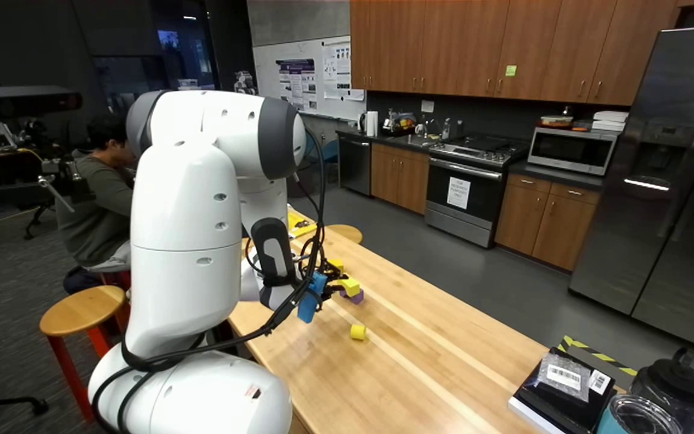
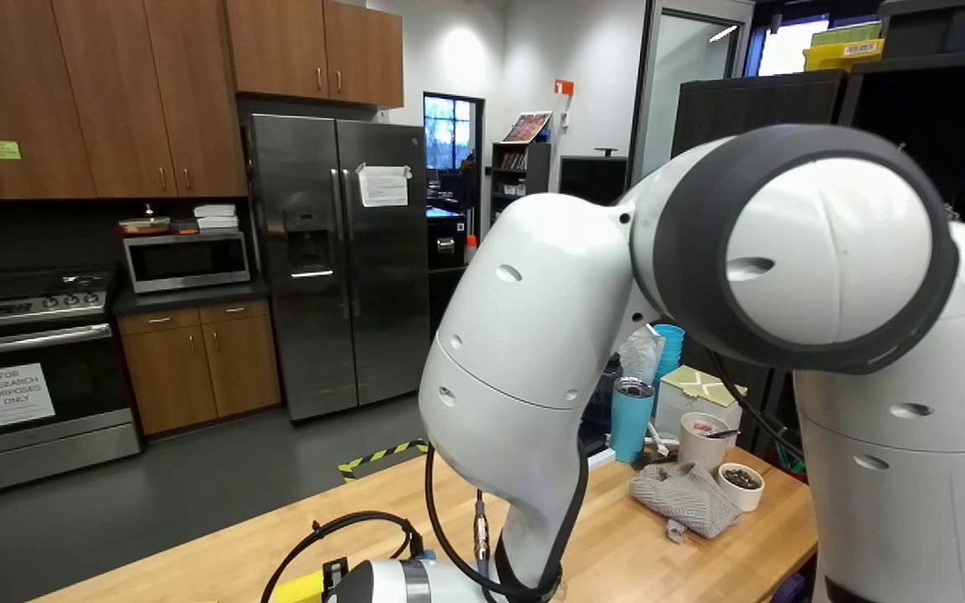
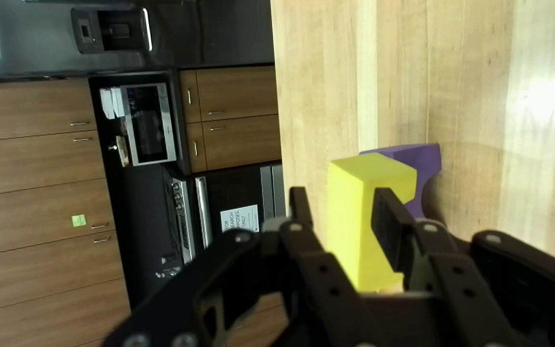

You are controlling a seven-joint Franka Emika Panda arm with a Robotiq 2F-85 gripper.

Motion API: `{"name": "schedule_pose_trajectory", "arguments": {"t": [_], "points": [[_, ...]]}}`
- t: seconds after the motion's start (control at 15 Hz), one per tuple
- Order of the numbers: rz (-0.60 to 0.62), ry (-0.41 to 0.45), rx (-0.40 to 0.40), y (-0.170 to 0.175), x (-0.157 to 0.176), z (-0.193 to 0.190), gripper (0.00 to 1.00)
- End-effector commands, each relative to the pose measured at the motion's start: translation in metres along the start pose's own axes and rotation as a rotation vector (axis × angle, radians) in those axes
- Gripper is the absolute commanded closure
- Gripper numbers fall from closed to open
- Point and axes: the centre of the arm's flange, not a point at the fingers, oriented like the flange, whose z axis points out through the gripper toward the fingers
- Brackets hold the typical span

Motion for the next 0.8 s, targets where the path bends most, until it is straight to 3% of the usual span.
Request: {"name": "schedule_pose_trajectory", "arguments": {"t": [0.0, 0.13, 0.73], "points": [[-0.002, 0.015, -0.015, 0.0114, -0.0023, 0.0006, 0.92], [0.000, 0.014, -0.015, 0.0113, -0.0025, 0.0011, 1.00], [0.000, 0.010, -0.021, 0.0114, -0.0064, -0.0008, 1.00]]}}
